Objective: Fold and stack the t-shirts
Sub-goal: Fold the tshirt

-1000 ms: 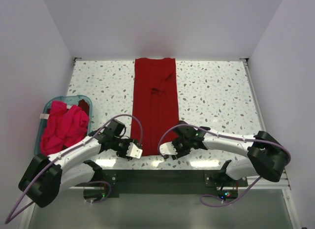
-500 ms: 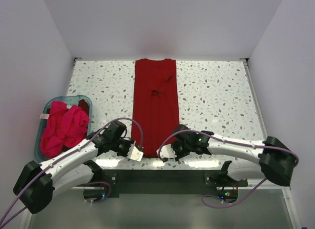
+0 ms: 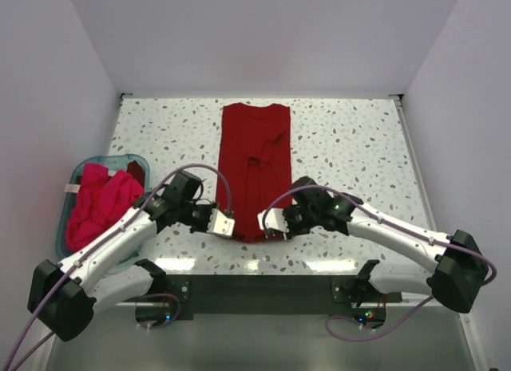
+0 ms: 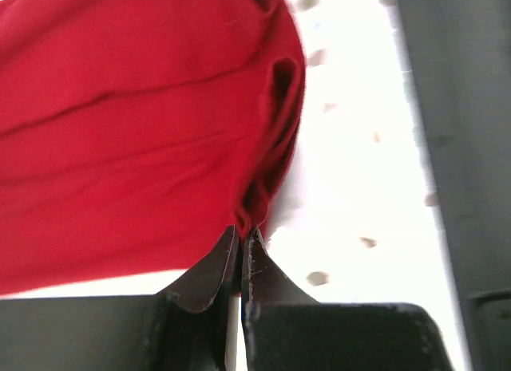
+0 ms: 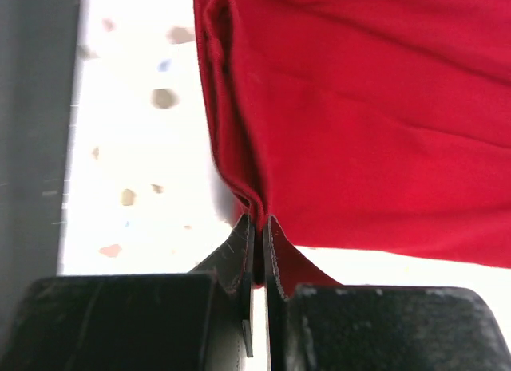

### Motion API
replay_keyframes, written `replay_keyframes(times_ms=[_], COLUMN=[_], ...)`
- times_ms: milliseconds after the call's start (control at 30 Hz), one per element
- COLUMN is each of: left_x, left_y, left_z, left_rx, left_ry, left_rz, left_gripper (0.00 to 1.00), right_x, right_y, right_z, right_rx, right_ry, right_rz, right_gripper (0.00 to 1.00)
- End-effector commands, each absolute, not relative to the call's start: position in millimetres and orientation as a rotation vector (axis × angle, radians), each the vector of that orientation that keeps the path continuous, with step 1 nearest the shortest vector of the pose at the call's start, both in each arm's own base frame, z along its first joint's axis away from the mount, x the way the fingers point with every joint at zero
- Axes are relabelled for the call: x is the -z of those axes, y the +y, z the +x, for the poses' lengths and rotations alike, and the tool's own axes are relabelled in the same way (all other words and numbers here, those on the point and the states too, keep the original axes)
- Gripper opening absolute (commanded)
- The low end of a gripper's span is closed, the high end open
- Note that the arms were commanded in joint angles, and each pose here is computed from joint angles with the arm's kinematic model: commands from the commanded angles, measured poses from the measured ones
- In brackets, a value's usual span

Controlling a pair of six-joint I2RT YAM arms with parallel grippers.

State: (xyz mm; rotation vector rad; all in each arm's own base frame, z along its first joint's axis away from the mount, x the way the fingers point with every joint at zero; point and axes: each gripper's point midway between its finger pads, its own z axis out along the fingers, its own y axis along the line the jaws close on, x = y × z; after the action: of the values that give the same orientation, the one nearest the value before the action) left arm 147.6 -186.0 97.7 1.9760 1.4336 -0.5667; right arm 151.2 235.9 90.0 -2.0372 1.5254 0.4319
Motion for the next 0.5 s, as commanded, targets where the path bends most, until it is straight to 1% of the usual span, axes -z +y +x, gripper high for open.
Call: replay_keyframes(times_ms=[0,33,67,167,200,267,300,333,400,433,467], left_x=[-117.2,-127.3,-121.7,-127.6,-138.4,-128.8,-137.0,-129.6,-128.8,-126.3,-125.7], left_y=[-189.2,-191.7,-188.6,-189.4,-192.1,-187.5,-188.9,-185.0,-183.9,-183.1,-183.0], left_z=[192.2,205.6,218.6,255.0,268.3,286.5,300.2,310.7,325.6,338.2,345.0], left_rx=[0.511,0.494,0.486,0.452,0.437,0.447,0.427,0.437,0.422,0.421,0.416], left_ry=[1.403,1.388,1.408,1.408,1.384,1.415,1.401,1.429,1.422,1.435,1.428], left_rz=[1.93,1.908,1.91,1.883,1.869,1.874,1.856,1.847,1.849,1.842,1.844], left_gripper=[0.0,0.0,0.0,0.0,0.0,0.0,0.0,0.0,0.0,0.0,0.0], right_x=[-115.1,-117.7,-124.8,-120.6,-120.4,-130.2,-128.1,-119.9,-125.3,-115.8,-122.6], right_y=[247.8,249.6,252.6,251.7,251.0,255.5,251.0,252.1,252.7,253.3,256.9], right_z=[180.8,186.3,197.5,225.0,241.1,261.3,272.7,280.0,302.0,309.9,321.9], right_rx=[-0.445,-0.458,-0.443,-0.435,-0.426,-0.409,-0.402,-0.412,-0.402,-0.414,-0.398], right_ry=[1.441,1.437,1.41,1.425,1.445,1.408,1.428,1.441,1.429,1.449,1.425], right_rz=[-2.019,-2.013,-2.014,-2.007,-1.993,-1.983,-1.974,-1.989,-1.975,-1.983,-1.976], right_gripper=[0.0,0.0,0.0,0.0,0.0,0.0,0.0,0.0,0.0,0.0,0.0])
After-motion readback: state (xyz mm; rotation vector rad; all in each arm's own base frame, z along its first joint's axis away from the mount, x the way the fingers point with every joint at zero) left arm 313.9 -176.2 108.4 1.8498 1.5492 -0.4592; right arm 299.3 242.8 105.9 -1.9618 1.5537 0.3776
